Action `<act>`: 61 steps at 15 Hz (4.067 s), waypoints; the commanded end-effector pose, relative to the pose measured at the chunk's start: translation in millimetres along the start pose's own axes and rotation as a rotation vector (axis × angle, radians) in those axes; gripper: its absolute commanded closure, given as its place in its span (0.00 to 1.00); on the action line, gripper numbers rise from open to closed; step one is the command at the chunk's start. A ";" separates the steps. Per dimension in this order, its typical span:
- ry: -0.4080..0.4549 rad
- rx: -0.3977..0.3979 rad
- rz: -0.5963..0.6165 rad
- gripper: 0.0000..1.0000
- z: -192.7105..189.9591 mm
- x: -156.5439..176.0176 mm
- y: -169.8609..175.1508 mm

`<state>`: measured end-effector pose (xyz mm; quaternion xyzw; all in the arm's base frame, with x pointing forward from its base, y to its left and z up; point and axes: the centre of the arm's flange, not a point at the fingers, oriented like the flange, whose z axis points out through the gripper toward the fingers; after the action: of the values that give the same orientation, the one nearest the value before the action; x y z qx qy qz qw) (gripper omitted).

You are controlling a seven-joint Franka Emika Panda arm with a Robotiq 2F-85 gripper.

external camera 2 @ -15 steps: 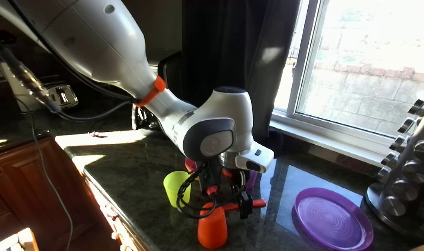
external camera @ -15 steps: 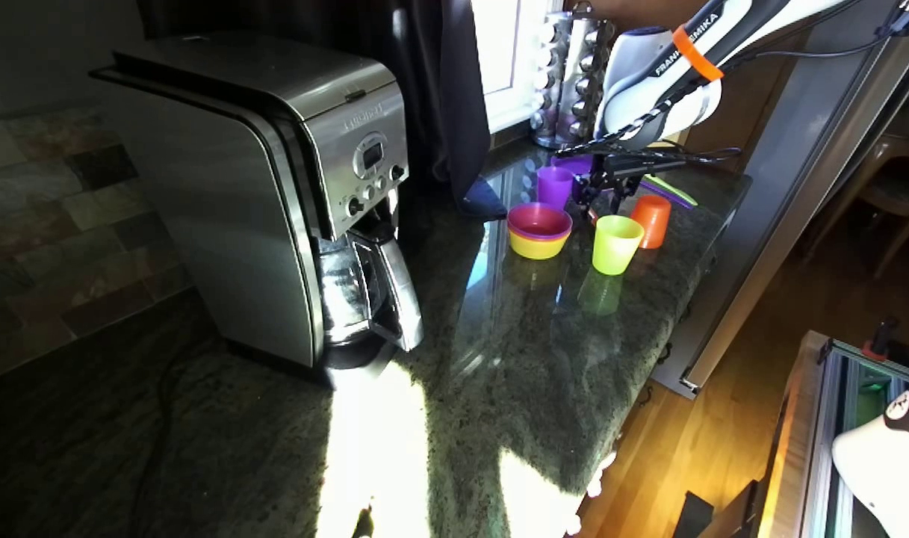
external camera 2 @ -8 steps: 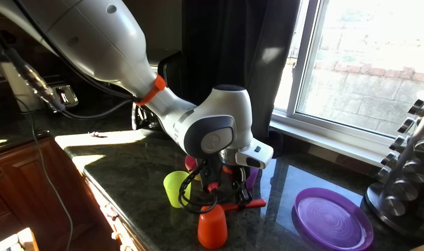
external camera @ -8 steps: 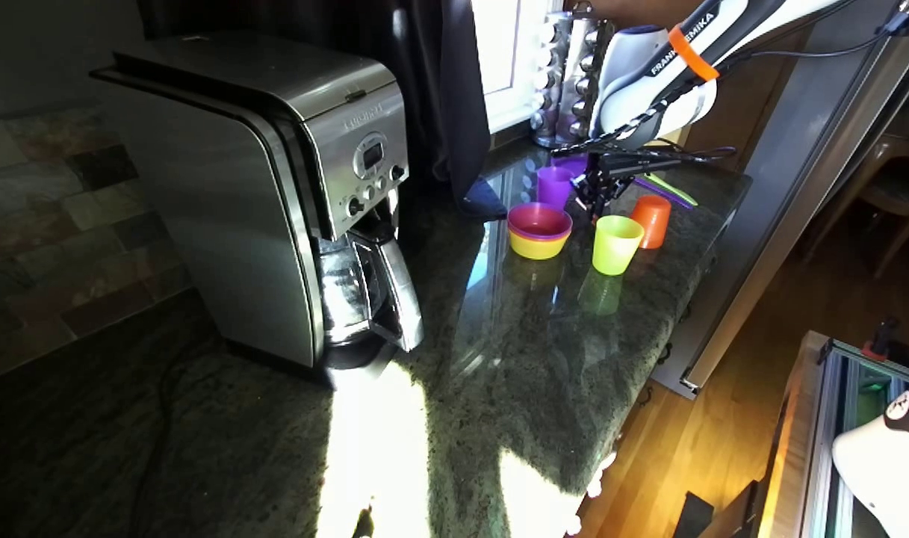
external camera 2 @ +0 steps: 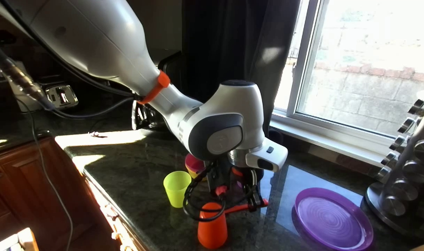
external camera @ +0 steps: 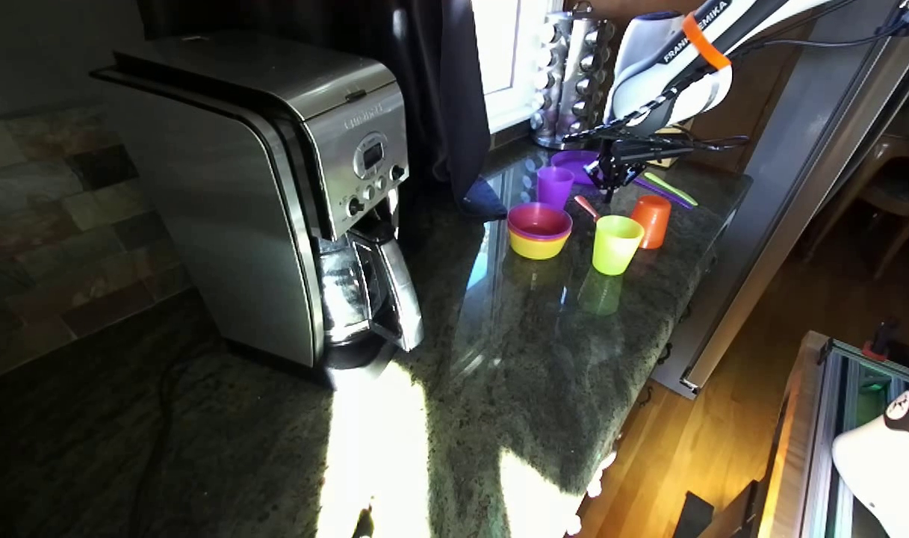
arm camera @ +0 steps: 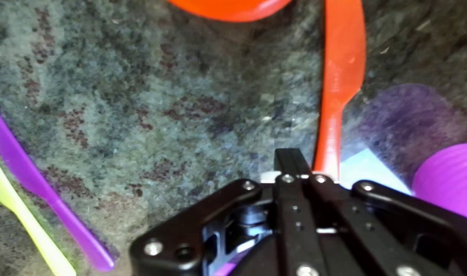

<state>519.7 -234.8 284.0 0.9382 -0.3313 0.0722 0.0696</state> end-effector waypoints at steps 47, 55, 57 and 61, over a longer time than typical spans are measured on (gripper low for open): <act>-0.012 0.041 -0.004 0.96 -18.0 -2.5 11.9; 0.040 0.099 0.077 0.96 -69.6 -0.1 41.7; 0.038 0.108 0.093 0.96 -84.7 -4.5 49.6; -0.008 0.103 0.105 0.96 -106.9 -28.1 60.2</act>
<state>483.6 -258.7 373.8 0.9234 -0.3681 0.1061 0.0258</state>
